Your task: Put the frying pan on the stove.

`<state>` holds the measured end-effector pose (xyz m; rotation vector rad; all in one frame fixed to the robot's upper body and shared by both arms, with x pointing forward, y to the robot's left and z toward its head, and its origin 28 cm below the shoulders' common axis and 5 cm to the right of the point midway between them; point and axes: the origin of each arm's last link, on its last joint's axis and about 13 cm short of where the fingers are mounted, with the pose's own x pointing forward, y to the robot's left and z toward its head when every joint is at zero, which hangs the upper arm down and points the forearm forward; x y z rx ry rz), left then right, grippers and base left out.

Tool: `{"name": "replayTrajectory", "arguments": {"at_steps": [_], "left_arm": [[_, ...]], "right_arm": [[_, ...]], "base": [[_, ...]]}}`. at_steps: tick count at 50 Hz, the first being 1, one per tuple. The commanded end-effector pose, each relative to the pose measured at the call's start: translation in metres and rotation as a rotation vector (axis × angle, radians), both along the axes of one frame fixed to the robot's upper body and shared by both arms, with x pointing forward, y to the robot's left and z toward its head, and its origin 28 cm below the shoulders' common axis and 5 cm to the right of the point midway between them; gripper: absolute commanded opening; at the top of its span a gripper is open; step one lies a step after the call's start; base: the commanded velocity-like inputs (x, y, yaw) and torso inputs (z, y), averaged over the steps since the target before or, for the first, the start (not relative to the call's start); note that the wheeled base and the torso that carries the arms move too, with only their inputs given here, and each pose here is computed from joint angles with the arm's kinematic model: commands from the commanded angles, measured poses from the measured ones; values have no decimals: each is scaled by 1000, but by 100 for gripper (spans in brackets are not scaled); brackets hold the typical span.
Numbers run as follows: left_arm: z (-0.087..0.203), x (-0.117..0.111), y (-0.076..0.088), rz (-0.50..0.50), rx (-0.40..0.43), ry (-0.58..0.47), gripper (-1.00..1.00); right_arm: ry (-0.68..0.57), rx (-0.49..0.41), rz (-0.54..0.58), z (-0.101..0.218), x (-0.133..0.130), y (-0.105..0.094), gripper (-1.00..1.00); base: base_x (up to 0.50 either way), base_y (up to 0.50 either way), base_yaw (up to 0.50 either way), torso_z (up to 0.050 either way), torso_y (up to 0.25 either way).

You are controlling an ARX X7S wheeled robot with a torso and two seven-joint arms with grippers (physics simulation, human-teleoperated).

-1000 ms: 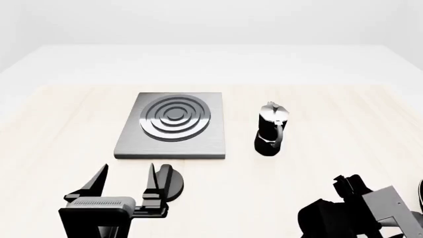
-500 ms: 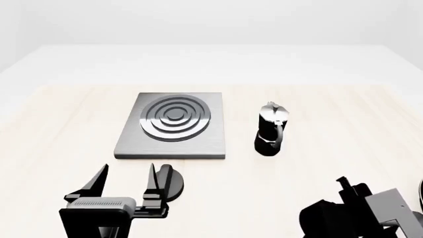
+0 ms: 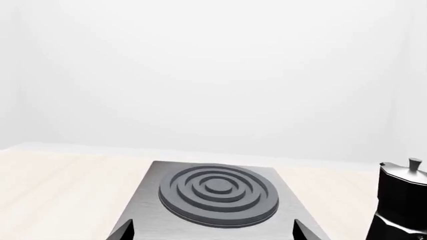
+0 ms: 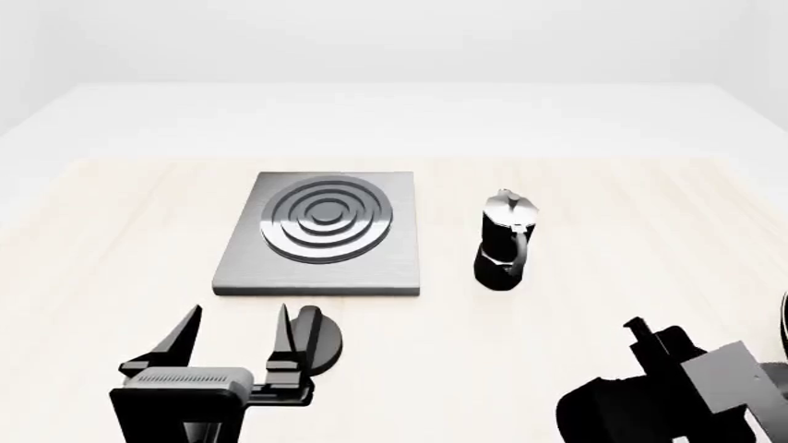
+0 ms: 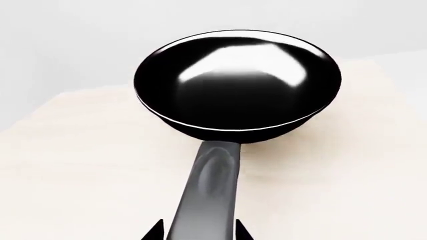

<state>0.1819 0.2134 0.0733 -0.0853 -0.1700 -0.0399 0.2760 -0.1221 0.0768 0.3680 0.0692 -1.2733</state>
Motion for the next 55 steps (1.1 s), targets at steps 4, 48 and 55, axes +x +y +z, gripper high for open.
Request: {"name": "replayTrajectory", "arguments": {"at_steps": [4, 48, 55], "left_arm": [[1, 0, 1, 2, 0, -2, 100], [1, 1, 0, 6, 4, -7, 100], [1, 1, 1, 8, 3, -8, 100]], "right_arm": [[-54, -149, 61, 17, -4, 6, -100], [-218, -266, 382, 42, -21, 30, -100], [-235, -307, 453, 43, -21, 36, -100]], "base": [[0, 0, 0, 0, 0], [0, 0, 0, 0, 1], [0, 0, 0, 0, 2]]}}
